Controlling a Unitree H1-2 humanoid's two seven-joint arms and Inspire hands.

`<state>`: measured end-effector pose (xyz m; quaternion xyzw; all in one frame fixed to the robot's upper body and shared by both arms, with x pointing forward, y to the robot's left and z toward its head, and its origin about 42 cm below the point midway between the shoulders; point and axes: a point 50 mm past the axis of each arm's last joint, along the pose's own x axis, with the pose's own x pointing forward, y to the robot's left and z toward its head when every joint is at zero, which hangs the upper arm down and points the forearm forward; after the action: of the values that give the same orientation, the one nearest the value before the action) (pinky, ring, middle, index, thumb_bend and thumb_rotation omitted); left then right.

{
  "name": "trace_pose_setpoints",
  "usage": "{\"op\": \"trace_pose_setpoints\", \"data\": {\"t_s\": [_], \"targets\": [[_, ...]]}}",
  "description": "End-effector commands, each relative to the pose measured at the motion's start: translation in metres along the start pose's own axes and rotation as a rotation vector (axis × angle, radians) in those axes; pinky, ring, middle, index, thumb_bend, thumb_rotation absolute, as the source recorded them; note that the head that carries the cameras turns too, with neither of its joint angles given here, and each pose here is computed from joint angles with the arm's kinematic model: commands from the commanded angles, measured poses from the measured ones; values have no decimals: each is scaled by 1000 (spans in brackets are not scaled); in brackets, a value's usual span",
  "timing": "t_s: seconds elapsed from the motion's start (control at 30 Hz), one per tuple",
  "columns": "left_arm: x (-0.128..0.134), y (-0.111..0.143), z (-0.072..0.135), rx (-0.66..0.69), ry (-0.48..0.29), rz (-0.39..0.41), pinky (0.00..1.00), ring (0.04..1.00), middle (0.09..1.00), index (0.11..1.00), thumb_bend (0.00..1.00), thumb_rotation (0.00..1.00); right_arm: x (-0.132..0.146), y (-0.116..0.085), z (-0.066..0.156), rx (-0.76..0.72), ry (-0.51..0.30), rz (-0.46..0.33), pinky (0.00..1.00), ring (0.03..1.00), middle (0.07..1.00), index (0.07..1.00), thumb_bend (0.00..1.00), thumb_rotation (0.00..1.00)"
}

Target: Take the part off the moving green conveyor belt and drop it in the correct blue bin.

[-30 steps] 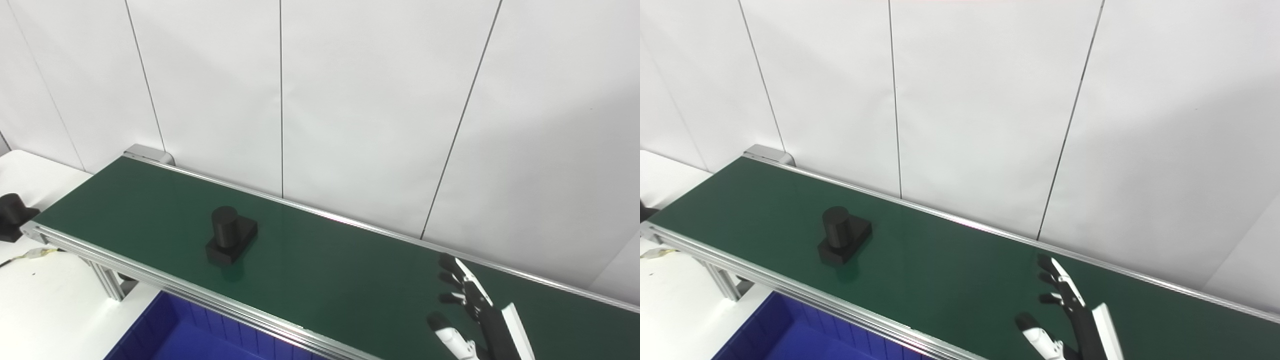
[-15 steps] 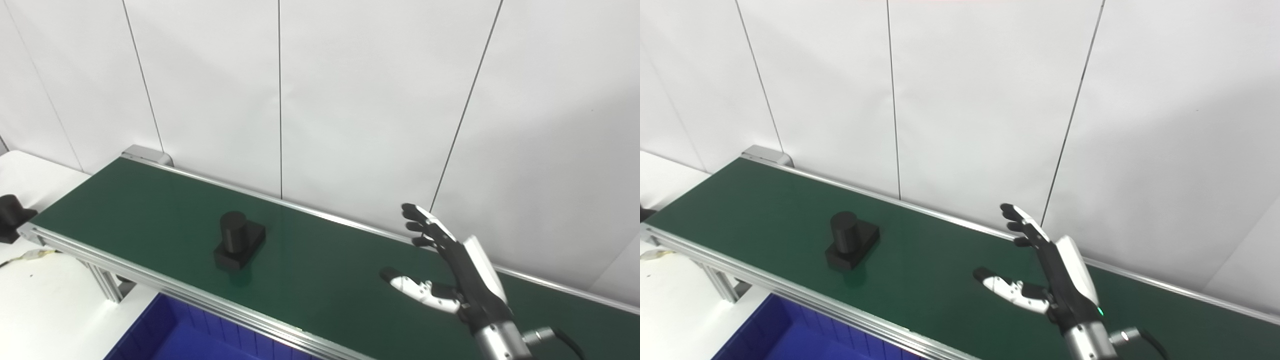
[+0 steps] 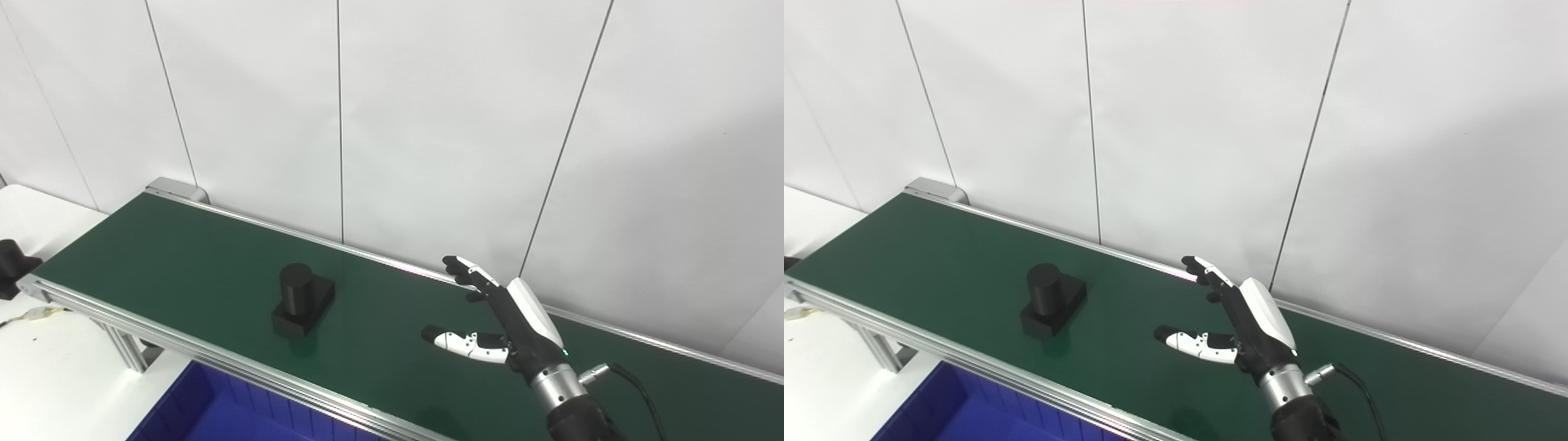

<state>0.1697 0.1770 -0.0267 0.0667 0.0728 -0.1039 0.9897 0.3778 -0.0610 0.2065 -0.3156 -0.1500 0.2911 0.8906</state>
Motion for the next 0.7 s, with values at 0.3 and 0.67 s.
{"op": "trace_pose_setpoints", "data": {"t_s": [0.3,0.67], "targets": [[7,0,12,-4,-74,4,667,733,774,784,945,748,44,-4,28,-51,-126,-14,780,882,894,897,674,356],[10,-3,13,11,-81,-1,668,740,781,786,943,756,73,14,37,-91,-145,18,755,840,861,880,684,338]]}}
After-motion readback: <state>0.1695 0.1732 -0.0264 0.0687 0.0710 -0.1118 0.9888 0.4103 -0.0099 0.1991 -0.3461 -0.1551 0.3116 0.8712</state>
